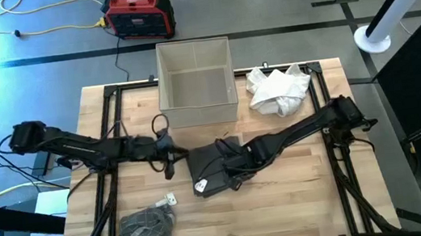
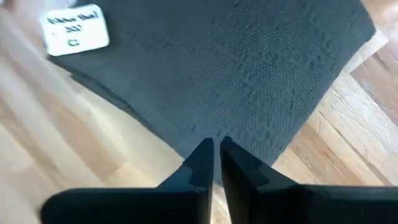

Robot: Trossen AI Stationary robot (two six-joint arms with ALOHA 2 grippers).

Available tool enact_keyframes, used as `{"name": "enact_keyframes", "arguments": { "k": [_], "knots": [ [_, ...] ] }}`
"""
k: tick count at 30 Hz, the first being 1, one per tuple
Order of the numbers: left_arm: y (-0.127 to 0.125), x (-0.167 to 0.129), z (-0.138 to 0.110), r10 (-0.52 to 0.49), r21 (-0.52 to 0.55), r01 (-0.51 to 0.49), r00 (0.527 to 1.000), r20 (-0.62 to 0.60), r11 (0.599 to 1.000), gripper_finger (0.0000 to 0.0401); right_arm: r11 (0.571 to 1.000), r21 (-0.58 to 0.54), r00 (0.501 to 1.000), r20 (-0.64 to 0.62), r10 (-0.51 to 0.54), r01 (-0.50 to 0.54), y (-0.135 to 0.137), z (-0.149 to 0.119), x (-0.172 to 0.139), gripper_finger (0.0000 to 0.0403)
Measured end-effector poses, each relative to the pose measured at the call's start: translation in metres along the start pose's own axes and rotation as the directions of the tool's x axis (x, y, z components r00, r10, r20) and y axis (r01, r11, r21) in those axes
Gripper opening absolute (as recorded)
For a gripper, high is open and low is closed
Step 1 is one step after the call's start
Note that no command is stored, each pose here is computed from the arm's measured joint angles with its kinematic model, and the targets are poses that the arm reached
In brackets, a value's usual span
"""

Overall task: Fold towel
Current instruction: Fold the dark gray towel

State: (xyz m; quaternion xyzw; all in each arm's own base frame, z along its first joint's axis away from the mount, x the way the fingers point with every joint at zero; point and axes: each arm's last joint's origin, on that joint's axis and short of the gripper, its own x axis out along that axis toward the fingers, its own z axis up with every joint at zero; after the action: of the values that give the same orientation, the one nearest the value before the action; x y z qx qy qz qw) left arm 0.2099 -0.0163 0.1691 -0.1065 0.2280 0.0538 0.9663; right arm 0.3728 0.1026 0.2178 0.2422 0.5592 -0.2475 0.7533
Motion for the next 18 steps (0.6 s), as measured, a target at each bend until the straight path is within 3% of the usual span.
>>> {"name": "enact_keyframes", "arguments": {
  "k": [2, 9, 18],
  "knots": [
    [0.003, 0.007, -0.005, 0.003, -0.002, -0.003, 0.999, -0.042, 1.000, 0.0006, 1.000, -0.007, 1.000, -0.009, -0.023, 0.023, 0.002, -0.001, 0.010, 0.0008],
    [0.009, 0.026, -0.028, 0.048, 0.015, -0.046, 0.981, -0.185, 0.999, 0.0011, 0.998, -0.028, 0.998, -0.040, -0.050, 0.049, 0.009, -0.003, 0.044, 0.0000],
    [0.010, 0.028, -0.037, 0.041, -0.009, -0.045, 0.964, -0.262, 0.999, 0.0002, 0.998, -0.033, 0.996, -0.068, -0.057, 0.055, 0.016, -0.013, 0.054, 0.0000]
  ]
}}
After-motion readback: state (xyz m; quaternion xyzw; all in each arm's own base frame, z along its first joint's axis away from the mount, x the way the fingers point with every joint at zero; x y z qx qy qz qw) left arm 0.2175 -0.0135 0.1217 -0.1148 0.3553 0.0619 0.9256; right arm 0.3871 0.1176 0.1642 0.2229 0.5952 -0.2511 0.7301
